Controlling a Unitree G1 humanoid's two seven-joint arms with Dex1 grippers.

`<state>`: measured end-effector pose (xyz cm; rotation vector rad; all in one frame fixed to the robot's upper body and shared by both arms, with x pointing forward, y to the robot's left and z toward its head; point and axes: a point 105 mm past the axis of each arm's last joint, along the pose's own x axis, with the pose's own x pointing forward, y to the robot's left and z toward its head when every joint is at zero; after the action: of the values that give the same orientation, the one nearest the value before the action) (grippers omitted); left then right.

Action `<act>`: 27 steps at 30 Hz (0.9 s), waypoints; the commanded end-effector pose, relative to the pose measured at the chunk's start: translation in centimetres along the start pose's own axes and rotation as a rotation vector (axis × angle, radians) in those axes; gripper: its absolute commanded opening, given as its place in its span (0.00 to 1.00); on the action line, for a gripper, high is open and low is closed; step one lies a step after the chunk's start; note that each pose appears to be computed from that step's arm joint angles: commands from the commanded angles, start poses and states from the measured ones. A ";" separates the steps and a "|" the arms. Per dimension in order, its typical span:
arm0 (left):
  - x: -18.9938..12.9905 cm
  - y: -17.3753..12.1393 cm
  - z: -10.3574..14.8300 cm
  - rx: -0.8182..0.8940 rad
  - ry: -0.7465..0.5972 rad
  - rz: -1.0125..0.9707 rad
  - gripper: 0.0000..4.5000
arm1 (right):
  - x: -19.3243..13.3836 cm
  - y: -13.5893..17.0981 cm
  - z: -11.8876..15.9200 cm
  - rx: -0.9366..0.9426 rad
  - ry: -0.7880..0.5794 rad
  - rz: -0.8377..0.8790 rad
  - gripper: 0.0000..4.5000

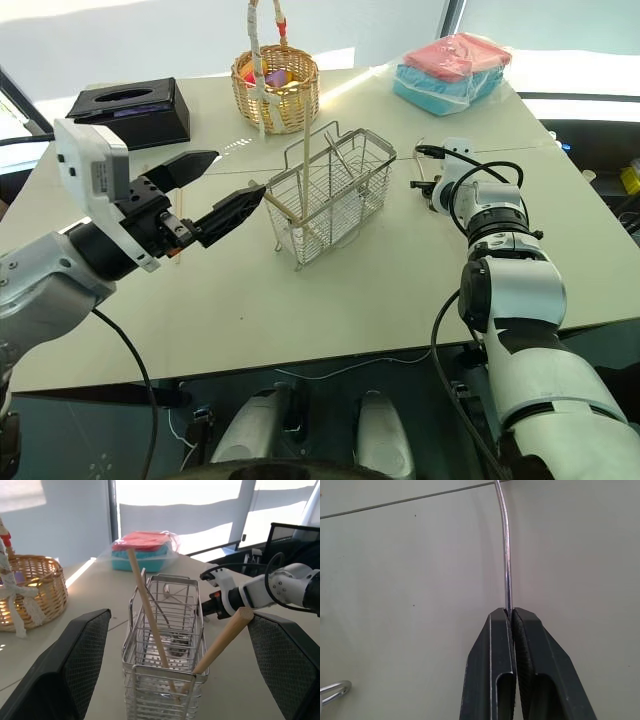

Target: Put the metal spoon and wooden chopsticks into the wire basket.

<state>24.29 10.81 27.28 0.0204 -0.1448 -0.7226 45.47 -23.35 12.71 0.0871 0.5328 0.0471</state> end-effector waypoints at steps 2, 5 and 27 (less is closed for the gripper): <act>-0.1 -0.7 1.0 0.024 -0.052 -0.018 1.00 | -1.0 -0.3 4.0 -0.064 -0.155 -0.031 0.01; 0.0 -0.6 1.0 0.024 -0.050 -0.022 1.00 | -1.9 0.3 6.8 -0.106 -0.265 -0.032 0.01; 2.4 0.6 0.2 0.010 -0.084 -0.116 1.00 | -13.2 3.9 18.2 -0.236 -0.725 0.103 0.01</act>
<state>26.58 9.87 27.16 -0.0033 -0.1846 -0.8236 44.38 -21.58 33.18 -0.1119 -0.1279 0.1634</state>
